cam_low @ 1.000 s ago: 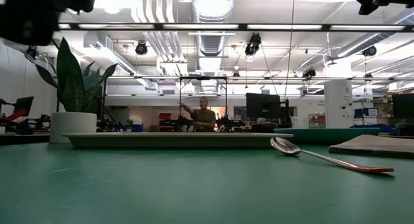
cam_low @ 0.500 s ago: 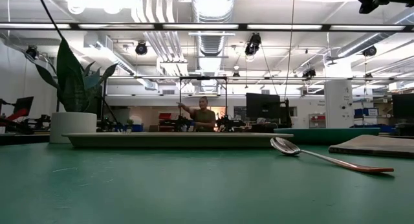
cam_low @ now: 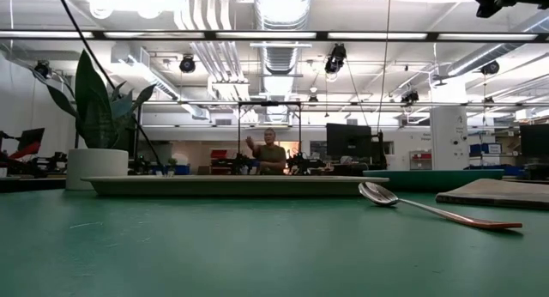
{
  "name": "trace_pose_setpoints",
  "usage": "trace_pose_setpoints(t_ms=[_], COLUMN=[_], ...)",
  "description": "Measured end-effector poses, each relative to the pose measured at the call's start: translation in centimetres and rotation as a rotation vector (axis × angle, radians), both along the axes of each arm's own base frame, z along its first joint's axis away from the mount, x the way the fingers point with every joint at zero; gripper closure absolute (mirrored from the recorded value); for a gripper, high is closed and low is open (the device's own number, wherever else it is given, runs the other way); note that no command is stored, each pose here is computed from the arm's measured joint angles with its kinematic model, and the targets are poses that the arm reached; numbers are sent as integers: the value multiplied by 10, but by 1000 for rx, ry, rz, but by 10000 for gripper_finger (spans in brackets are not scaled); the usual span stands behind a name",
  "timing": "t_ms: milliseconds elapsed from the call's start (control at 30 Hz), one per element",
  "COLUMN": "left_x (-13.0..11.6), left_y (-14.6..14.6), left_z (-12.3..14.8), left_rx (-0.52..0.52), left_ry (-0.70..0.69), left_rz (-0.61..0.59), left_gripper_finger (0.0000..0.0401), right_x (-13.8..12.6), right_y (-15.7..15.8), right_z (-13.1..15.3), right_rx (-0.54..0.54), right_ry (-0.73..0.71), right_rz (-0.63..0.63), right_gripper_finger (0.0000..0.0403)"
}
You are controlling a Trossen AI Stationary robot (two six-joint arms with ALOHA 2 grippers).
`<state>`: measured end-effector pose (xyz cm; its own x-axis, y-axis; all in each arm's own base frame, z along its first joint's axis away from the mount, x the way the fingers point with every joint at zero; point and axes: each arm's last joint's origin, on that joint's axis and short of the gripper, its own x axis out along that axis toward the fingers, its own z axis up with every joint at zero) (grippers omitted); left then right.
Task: Pick and place plate/cup/fork/spoon on tray
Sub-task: Put the blue cup on the white tray
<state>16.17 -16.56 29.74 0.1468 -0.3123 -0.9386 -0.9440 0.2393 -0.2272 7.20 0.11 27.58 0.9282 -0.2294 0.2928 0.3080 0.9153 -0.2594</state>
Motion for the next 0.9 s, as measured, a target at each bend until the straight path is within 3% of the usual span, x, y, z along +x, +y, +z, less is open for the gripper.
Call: trace_pose_setpoints(t_ms=[900], left_x=[-2], left_y=[0], left_z=[-11], left_rx=[69], left_ry=[77], left_rz=[10], left_gripper_finger=[299], right_x=[0], right_y=[0], right_z=[0], right_rx=[9], right_ry=[-1], right_rz=[3], right_gripper_finger=[360])
